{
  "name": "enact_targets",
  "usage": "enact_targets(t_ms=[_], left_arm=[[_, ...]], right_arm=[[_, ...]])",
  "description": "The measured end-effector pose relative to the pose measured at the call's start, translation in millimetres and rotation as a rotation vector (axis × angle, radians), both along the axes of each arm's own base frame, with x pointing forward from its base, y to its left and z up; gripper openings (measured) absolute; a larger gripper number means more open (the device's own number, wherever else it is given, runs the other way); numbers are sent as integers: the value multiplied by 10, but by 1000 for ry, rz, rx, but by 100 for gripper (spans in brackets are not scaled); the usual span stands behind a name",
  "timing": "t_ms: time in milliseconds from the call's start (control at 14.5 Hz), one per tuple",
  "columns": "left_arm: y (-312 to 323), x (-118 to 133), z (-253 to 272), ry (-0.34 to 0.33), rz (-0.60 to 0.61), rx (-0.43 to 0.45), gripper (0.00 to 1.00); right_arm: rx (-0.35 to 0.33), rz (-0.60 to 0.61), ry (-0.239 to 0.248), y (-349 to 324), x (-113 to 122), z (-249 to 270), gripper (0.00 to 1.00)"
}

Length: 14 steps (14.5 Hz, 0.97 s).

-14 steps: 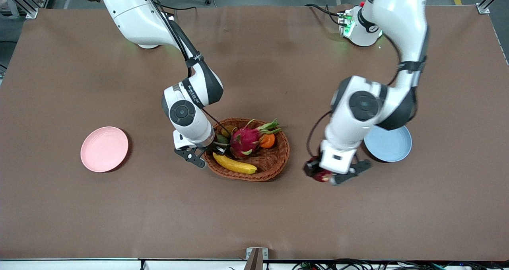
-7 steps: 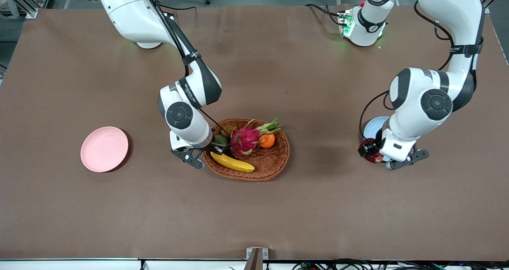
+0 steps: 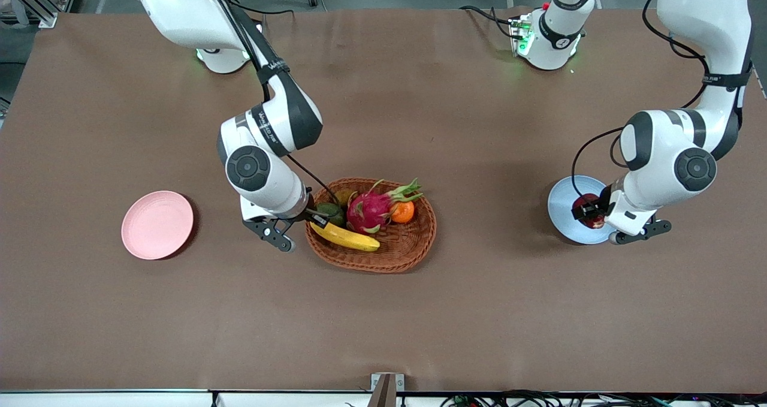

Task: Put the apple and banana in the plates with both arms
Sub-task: 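Lower the apple onto the blue plate while the right gripper carries the banana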

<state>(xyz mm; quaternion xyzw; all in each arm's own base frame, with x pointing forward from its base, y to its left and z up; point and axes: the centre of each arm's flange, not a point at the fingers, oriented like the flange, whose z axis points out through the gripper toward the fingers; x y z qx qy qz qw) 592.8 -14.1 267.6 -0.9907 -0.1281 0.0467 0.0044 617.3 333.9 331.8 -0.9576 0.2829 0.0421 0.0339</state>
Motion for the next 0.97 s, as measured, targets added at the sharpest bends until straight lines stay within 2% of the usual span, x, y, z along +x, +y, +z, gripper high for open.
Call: enact_targets(t_ms=[207,414,621,759,897,966], left_arm=[[63,-24,-286,21,-3,3,77],[129,-49,-510,44,5,5,77],[156,-78,-600,58,9,6,77],[158,-84,-606,59,9,6,77],[157,-82,-603,57,9,6,77],[154,-78,-594,55,8,5,84]], right_arm=[[18,51,32,-366,113,238,17],[38,165,77,-1247,293,510,17],[78,284,89,-2251,396,607,17],[107,362,90,-2947,394,493,17],[134,389,87,-3724,324,305,17],[140,373,80,-4077,265,213,17]])
